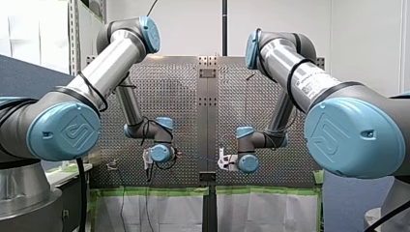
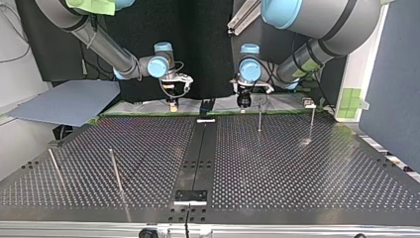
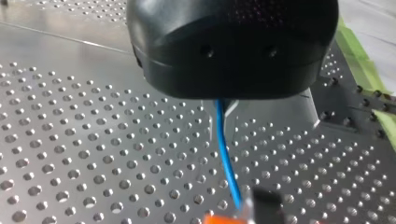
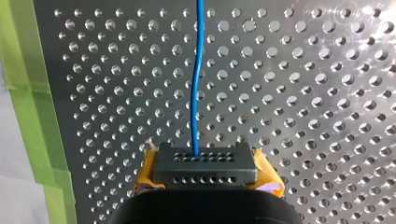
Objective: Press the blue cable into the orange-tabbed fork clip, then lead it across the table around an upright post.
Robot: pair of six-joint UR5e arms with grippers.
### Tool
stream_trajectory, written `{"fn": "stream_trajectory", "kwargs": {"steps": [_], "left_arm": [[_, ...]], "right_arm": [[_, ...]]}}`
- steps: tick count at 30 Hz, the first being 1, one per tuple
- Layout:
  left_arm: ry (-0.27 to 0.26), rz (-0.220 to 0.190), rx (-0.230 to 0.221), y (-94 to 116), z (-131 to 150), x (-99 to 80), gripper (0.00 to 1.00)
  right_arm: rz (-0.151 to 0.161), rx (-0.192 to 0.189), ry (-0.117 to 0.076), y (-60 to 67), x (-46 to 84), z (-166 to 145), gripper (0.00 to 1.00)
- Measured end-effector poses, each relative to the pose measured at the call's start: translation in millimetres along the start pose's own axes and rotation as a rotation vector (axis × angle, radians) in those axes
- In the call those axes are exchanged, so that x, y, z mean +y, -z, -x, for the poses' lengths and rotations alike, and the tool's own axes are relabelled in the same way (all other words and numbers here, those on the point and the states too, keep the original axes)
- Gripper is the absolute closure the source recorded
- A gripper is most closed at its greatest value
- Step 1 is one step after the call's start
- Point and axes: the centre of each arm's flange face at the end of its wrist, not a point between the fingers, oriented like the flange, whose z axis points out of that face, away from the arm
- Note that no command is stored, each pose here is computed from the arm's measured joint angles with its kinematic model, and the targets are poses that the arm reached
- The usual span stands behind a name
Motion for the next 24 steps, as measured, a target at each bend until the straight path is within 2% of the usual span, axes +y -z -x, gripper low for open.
{"fn": "stream_trajectory", "kwargs": {"steps": [8,12,18,24], "left_arm": [[-0.041,-0.028,-0.005,2,17,-21.8,1.0],[-0.036,-0.043,-0.034,6,39,-35.7,1.0],[-0.023,-0.059,-0.069,15,72,-49.2,1.0],[-0.016,-0.056,-0.1,24,102,-59.2,1.0]], "right_arm": [[0.037,-0.034,0.026,-2.7,7.3,-14,1.0],[0.052,-0.039,0.025,-0.9,9.7,-30,1.0],[0.055,-0.039,0.023,3.8,10.4,-65,1.0],[0.055,-0.014,0.019,9.1,9.8,-106,1.0]]}}
